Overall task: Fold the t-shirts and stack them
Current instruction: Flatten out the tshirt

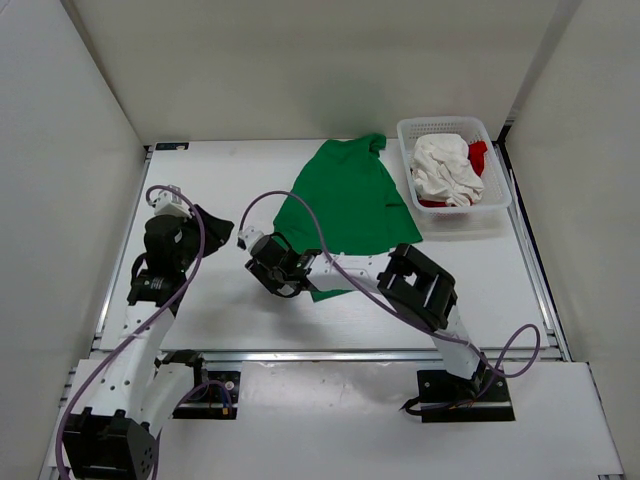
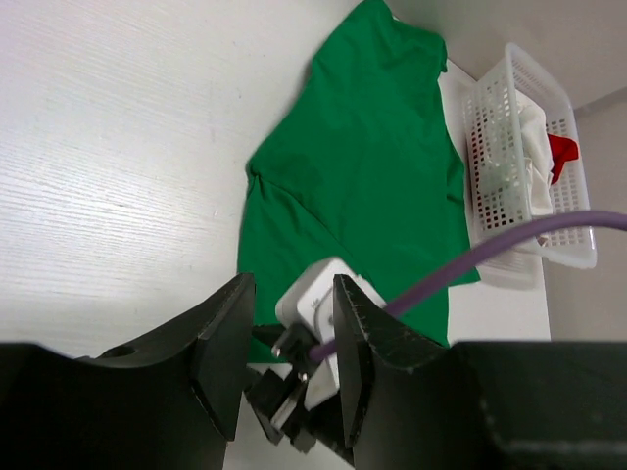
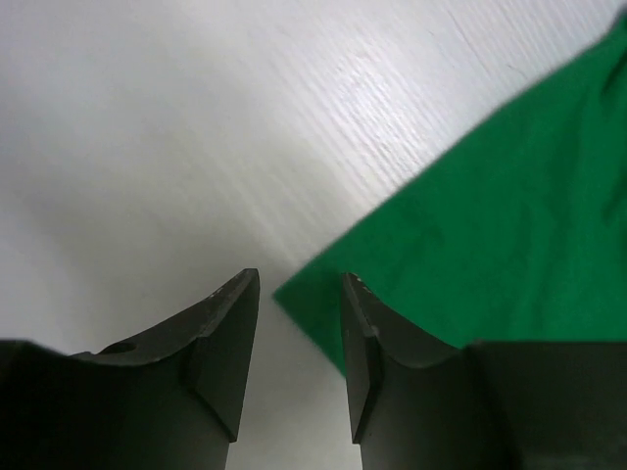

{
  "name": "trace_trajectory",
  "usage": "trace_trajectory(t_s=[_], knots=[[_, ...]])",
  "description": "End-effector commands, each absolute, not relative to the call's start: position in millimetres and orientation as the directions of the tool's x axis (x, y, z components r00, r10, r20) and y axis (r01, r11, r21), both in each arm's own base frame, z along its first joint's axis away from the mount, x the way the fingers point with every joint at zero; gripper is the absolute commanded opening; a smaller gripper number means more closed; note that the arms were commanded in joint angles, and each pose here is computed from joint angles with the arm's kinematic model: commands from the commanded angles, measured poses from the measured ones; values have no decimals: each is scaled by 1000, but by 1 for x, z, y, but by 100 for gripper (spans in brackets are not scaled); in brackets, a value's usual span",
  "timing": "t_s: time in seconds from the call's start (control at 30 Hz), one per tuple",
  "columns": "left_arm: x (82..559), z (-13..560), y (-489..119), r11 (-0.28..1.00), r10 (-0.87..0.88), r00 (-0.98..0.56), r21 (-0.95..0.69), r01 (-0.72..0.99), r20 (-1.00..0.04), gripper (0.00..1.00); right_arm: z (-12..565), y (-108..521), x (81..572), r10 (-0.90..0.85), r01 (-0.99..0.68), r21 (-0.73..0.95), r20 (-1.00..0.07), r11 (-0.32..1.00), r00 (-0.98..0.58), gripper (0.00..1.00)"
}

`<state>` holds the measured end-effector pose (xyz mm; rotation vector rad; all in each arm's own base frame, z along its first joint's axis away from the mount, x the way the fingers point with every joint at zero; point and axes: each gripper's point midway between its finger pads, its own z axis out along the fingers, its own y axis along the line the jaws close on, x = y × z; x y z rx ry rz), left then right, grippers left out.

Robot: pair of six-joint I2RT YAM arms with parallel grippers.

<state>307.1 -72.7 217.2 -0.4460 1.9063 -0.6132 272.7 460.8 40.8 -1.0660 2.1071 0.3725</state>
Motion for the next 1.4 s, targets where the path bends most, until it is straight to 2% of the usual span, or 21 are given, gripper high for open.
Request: trace_trajectory(t_s=[0.0, 0.13, 0.77, 0.87, 0.93, 1.0, 1.13, 1.2, 1.23, 1.3, 1.33, 1.37], knots=[[306, 227, -75, 803, -548, -395, -597, -1, -737, 49, 59, 461, 300, -507, -721, -86, -768, 687, -392, 37], [307, 227, -75, 804, -546, -394, -595, 1, -739, 48, 52, 452, 302, -521, -704, -107, -751, 702, -406, 38], [310, 214, -75, 805, -547, -407, -593, -16, -732, 49, 32, 450, 263, -517, -732, -1, -708, 681, -480, 39], [309, 209, -76, 807, -543, -417, -590, -21, -729, 49, 28, 445, 265, -519, -718, -24, -707, 696, -479, 28], [308, 207, -75, 812, -539, -419, -583, -27, -731, 49, 34, 444, 268, -511, -704, -35, -714, 710, -479, 11], [307, 202, -75, 809, -543, -428, -586, -37, -723, 49, 44, 441, 271, -498, -690, -45, -726, 722, -474, 1], [306, 197, -76, 812, -541, -431, -583, -40, -723, 49, 106, 417, 298, -403, -627, -37, -795, 778, -453, 0], [304, 190, -80, 816, -532, -443, -576, -43, -721, 48, 163, 387, 323, -291, -562, 4, -852, 827, -435, 0], [302, 185, -85, 819, -526, -458, -571, -46, -717, 49, 169, 377, 326, -268, -547, 21, -856, 837, -443, 0], [300, 176, -103, 827, -501, -482, -561, -22, -719, 48, 227, 333, 347, -114, -469, 109, -900, 877, -422, 0], [298, 169, -115, 835, -484, -500, -551, -18, -718, 50, 229, 309, 358, -57, -425, 155, -893, 892, -446, 0], [292, 164, -130, 833, -465, -526, -553, 12, -712, 50, 258, 296, 356, 2, -434, 200, -910, 879, -414, 0]])
